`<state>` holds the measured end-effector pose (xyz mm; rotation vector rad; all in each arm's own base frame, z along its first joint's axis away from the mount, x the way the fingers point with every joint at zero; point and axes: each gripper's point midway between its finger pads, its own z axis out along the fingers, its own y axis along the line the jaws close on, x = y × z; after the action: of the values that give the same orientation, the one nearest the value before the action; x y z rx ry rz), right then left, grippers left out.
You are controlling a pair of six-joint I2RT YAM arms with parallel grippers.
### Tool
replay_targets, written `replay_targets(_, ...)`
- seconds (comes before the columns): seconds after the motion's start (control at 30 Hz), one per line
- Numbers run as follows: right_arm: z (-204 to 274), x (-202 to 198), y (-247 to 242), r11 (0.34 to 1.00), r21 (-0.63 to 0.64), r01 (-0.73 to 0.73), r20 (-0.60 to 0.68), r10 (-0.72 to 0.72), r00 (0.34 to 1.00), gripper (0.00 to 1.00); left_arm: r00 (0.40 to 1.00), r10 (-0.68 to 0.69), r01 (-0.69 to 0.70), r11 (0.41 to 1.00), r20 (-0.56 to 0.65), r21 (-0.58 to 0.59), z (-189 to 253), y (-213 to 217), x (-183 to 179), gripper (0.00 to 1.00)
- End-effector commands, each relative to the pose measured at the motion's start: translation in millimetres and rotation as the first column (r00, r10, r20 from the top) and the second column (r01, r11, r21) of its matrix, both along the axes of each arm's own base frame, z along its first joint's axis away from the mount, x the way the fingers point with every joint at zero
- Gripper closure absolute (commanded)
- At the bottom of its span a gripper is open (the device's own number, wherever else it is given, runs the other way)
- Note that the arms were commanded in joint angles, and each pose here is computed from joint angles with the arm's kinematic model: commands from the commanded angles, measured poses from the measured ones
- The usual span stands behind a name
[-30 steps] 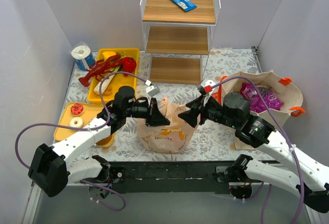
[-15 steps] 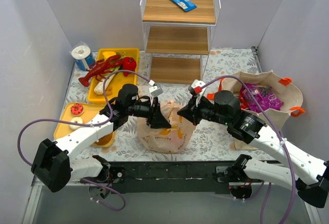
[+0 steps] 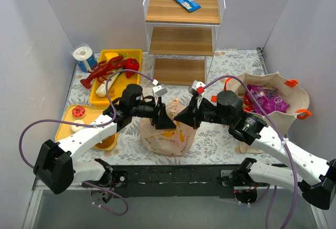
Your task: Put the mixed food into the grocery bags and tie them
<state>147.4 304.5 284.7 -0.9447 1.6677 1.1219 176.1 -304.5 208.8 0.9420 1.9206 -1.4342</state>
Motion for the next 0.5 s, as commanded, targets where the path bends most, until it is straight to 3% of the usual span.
replay_targets(0.0,32,-12,4,0.992,0.108,-0.065,0.031,0.062,0.998,0.99,0.999,0.002,-0.001,1.0,0.052,-0.019,14,-3,4,0.43)
replay_targets(0.2,21,1,10,0.996,0.09,-0.024,0.025,0.022,0.999,0.99,0.993,-0.078,0.084,0.994,0.085,-0.072,23,0,-15,0.3)
replay_targets(0.47,15,18,17,0.997,0.073,-0.004,-0.005,0.004,1.0,0.99,0.984,-0.143,0.154,0.982,0.106,-0.106,30,2,-30,0.26)
